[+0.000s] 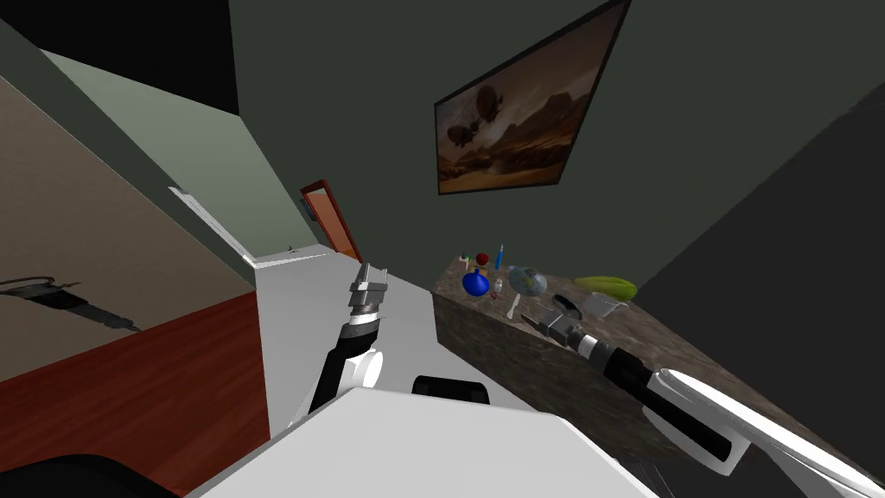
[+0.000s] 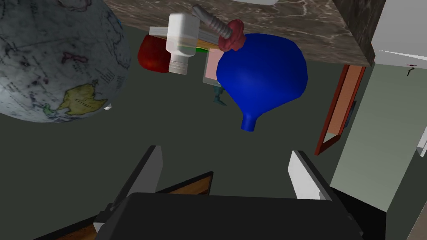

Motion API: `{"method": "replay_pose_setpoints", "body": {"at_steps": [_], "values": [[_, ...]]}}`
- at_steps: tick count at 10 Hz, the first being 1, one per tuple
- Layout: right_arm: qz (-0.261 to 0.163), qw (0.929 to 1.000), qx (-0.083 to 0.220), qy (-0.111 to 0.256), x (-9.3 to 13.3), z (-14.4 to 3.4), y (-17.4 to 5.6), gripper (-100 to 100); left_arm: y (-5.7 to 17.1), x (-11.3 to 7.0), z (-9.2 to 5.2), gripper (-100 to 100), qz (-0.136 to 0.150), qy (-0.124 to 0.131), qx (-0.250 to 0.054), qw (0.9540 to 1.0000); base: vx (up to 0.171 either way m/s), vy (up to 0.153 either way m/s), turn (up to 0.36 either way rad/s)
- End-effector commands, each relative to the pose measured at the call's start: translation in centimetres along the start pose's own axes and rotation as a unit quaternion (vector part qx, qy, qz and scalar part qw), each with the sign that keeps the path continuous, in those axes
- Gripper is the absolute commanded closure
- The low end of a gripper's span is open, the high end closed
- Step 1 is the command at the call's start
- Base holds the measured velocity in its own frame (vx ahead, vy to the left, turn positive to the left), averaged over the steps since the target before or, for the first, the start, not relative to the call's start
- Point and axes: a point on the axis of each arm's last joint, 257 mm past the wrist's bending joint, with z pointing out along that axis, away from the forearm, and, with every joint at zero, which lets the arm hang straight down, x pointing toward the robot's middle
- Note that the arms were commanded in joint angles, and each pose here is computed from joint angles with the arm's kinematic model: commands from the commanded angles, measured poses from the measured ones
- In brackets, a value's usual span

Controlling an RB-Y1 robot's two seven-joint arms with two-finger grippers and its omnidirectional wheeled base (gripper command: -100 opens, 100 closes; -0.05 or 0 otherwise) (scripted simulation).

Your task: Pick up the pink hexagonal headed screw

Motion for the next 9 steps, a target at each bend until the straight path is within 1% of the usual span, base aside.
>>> {"method": "replay_pose_setpoints", "body": {"at_steps": [1,2,4,5,7,8,9], "values": [[-0.052,0.9979,-0.003,0.037,1.9,-1.0,-1.6,-100,0.0,0.0,0.0,0,0.000,0.000,0.000,1.0000,0.050,0.127,0.187],[-0.058,0.9974,-0.004,0.043,2.0,-1.2,-1.9,-100,0.0,0.0,0.0,0,0.000,0.000,0.000,1.0000,0.052,0.089,0.056],[-0.121,0.9881,-0.009,0.094,4.6,-2.8,-4.3,-100,0.0,0.0,0.0,0,0.000,0.000,0.000,1.0000,0.070,0.097,0.147],[-0.126,0.9872,-0.010,0.097,4.4,-2.9,-4.5,-100,0.0,0.0,0.0,0,0.000,0.000,0.000,1.0000,0.075,0.087,0.045],[-0.185,0.9713,-0.019,0.148,6.5,-4.9,-7.0,-100,0.0,0.0,0.0,0,0.000,0.000,0.000,1.0000,0.086,0.113,0.107],[-0.185,0.9712,-0.018,0.149,6.6,-4.9,-7.1,-100,0.0,0.0,0.0,0,0.000,0.000,0.000,1.0000,0.086,0.092,0.056],[-0.211,0.9617,-0.023,0.174,7.6,-6.0,-8.3,-100,0.0,0.0,0.0,0,0.000,0.000,0.000,1.0000,0.071,0.086,0.093]]}}
